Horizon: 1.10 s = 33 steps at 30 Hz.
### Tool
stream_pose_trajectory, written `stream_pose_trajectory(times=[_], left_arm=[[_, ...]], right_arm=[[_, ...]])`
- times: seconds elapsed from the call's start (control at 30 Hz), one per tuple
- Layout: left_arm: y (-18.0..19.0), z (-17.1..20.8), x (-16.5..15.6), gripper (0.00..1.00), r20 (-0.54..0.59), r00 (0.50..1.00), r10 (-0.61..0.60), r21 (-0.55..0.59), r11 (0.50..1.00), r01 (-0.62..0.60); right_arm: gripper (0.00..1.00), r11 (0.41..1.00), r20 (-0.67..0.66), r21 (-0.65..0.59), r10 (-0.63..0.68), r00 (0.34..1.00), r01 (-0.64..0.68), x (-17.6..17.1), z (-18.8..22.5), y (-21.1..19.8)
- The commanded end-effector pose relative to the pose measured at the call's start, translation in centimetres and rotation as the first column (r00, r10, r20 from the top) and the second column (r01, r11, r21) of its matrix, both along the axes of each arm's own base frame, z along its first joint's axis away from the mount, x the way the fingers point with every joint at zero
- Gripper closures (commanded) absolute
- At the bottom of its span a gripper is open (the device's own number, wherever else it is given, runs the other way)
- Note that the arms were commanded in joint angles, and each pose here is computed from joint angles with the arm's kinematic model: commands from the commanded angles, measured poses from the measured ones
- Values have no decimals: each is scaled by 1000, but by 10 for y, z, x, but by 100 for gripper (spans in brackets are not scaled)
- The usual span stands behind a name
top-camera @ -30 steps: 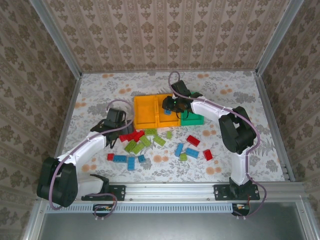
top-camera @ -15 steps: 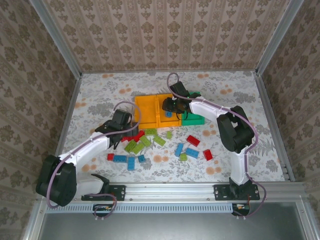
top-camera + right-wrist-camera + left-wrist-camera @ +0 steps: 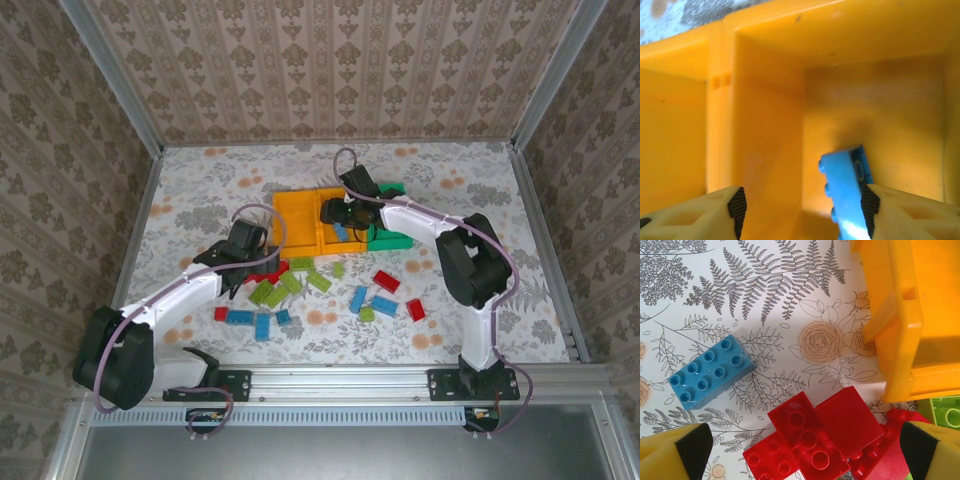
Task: Sort the legos into containers by color
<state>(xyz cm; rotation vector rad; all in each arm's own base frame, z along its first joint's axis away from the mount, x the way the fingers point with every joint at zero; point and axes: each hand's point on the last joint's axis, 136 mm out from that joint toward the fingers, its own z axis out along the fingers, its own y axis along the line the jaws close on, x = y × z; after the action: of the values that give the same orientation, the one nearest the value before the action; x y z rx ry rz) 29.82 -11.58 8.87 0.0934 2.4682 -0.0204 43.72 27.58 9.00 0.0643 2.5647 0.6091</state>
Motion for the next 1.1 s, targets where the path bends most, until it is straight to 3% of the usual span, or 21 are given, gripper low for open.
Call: stream_pose_trajectory(times=[0.0, 0.13, 0.27, 0.4, 0.6, 0.93, 1.07], left_arm=[[-1, 9, 6, 0, 33, 999, -14, 23, 1000, 13], [1, 10, 5, 0, 39, 999, -11, 31, 999, 10], [4, 9, 5, 0, 48, 999, -4, 40, 999, 2], [5, 8, 6, 0, 49, 999, 0, 36, 999, -2], [2, 8, 7, 0, 51, 999, -1, 20, 1000, 0], [2, 5, 7, 0, 46, 999, 0, 20, 1000, -1], [2, 5, 7, 0, 46, 999, 0, 20, 1000, -1]], right_arm=[[30, 989, 127, -9, 145, 981, -145, -21, 42, 3], [27, 944, 145, -197, 297, 944, -266, -57, 39, -29], [25, 843, 62, -404, 413, 908, -356, -98, 22, -73], [24, 748, -29, -509, 479, 877, -425, -131, -1, -106], [24, 685, -201, -528, 474, 857, -503, -154, -33, -126], [28, 659, -295, -516, 464, 835, -548, -158, -60, -128], [36, 652, -320, -516, 455, 831, -556, -157, -70, -129]])
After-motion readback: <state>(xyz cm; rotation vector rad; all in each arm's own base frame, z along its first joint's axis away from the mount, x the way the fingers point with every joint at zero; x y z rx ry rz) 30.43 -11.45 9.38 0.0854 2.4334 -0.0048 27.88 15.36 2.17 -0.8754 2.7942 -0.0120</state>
